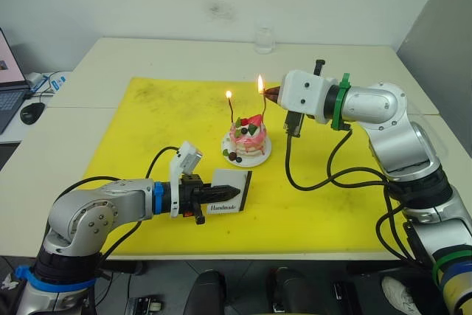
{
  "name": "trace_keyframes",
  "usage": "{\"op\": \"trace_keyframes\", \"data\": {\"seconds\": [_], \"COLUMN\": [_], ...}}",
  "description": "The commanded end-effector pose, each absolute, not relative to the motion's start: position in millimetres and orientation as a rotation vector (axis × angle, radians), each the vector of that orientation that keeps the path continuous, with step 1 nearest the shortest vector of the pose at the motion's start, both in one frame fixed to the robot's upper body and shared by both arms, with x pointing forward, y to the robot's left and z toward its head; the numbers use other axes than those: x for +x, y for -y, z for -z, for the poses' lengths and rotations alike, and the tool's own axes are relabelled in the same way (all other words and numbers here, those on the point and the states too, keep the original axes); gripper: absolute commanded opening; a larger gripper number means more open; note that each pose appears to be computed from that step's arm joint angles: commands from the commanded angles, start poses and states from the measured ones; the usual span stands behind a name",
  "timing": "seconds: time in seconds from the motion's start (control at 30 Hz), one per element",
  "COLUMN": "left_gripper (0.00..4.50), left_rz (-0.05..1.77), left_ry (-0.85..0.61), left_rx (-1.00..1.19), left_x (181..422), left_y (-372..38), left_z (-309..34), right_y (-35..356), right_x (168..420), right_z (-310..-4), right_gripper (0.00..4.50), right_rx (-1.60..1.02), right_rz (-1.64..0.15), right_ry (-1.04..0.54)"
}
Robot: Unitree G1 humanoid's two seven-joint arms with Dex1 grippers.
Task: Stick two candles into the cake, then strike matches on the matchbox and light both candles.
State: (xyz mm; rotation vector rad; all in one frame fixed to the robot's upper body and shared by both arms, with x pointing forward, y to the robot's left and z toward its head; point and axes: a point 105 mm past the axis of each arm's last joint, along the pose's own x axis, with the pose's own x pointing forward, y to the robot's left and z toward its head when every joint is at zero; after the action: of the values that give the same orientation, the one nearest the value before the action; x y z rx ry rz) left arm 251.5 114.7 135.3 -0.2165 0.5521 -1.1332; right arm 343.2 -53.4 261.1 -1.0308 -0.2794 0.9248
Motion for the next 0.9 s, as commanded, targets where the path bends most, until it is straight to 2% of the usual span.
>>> {"op": "trace_keyframes", "data": {"seconds": [0.03, 0.9], "left_gripper": [0.00, 0.00], "left_rz": [1.165, 1.173], "left_ry": [-0.520, -0.521], "left_rx": [-0.187, -0.187], "left_x": [250.0, 249.8], "left_y": [-110.6, -108.8], "left_z": [-142.0, -140.8], "right_y": [57.9, 61.0], "right_x": [339.6, 335.0], "right_z": [-275.2, -273.4], "right_gripper": [0.03, 0.03], "right_rx": [-0.976, -0.874], "right_rz": [-0.894, -0.905], "right_ry": [0.305, 0.255]}}
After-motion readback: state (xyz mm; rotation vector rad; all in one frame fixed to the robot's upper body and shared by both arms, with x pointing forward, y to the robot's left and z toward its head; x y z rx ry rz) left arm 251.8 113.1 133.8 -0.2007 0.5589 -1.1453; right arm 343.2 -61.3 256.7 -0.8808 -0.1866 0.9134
